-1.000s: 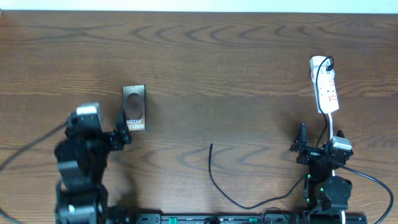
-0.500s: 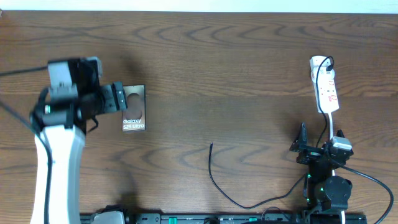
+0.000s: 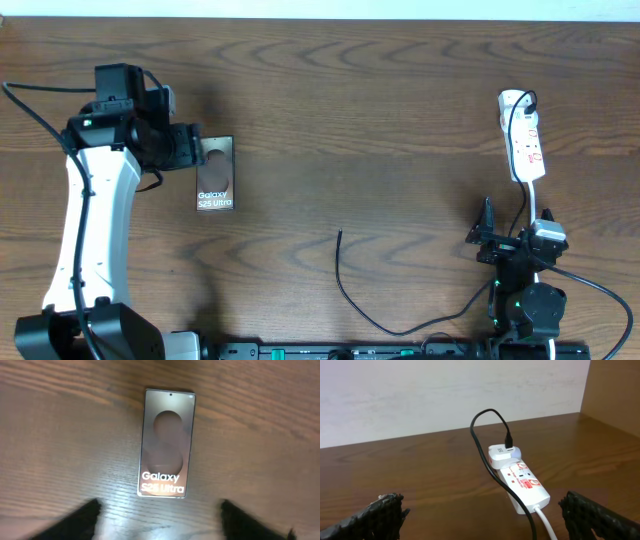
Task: Plug charger to phone and switch on socket
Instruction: 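Move the left gripper forward over the Galaxy phone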
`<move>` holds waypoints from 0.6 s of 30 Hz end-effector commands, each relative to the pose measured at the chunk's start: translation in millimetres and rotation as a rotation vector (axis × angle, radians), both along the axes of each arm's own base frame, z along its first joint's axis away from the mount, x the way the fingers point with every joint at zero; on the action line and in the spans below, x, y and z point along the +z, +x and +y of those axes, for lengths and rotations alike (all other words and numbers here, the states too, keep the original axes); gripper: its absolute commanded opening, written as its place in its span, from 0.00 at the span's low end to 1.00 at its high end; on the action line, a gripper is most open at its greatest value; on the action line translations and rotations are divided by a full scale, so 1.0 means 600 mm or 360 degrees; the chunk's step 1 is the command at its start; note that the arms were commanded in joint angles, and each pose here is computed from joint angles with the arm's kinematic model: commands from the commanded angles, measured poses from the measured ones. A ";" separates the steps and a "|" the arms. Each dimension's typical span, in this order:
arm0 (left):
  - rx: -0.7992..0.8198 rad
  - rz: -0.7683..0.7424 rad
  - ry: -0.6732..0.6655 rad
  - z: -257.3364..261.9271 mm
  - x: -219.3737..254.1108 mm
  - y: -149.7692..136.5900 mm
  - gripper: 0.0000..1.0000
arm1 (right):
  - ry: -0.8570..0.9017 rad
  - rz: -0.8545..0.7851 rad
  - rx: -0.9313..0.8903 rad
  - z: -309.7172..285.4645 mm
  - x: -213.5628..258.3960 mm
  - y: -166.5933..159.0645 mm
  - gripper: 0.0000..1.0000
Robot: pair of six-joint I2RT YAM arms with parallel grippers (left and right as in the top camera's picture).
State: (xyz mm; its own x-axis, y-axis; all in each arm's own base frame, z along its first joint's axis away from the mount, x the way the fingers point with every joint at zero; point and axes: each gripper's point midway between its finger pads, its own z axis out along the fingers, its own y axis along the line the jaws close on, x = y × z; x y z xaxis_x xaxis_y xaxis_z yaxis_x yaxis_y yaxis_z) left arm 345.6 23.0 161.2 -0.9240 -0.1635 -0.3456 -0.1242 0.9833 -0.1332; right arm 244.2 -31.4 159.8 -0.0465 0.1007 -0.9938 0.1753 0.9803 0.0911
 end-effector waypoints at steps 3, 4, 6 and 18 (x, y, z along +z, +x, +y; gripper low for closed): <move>-0.0047 -0.0051 -0.0031 -0.007 0.016 0.009 0.32 | -0.0019 0.0003 -0.0001 -0.001 -0.001 -0.001 0.99; -0.0060 -0.0054 -0.0064 -0.013 0.017 0.009 0.98 | -0.0019 0.0003 -0.0001 -0.001 -0.001 -0.001 0.99; -0.0070 -0.0060 -0.0090 -0.019 0.018 0.010 0.98 | -0.0019 0.0003 -0.0001 -0.001 -0.001 -0.001 0.99; -0.0062 0.0209 0.0096 -0.035 -0.050 0.002 0.98 | -0.0019 0.0003 -0.0001 -0.001 -0.001 -0.001 0.99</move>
State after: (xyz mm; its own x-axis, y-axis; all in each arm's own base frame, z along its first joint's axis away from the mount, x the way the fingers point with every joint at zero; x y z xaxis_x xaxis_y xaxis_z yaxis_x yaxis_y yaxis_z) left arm 341.3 -6.6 146.4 -0.9561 -0.0773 -0.2826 -0.0487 0.9931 -0.1068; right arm 244.2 -31.4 159.9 -0.0461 0.1007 -0.9938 0.1753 0.9803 0.0912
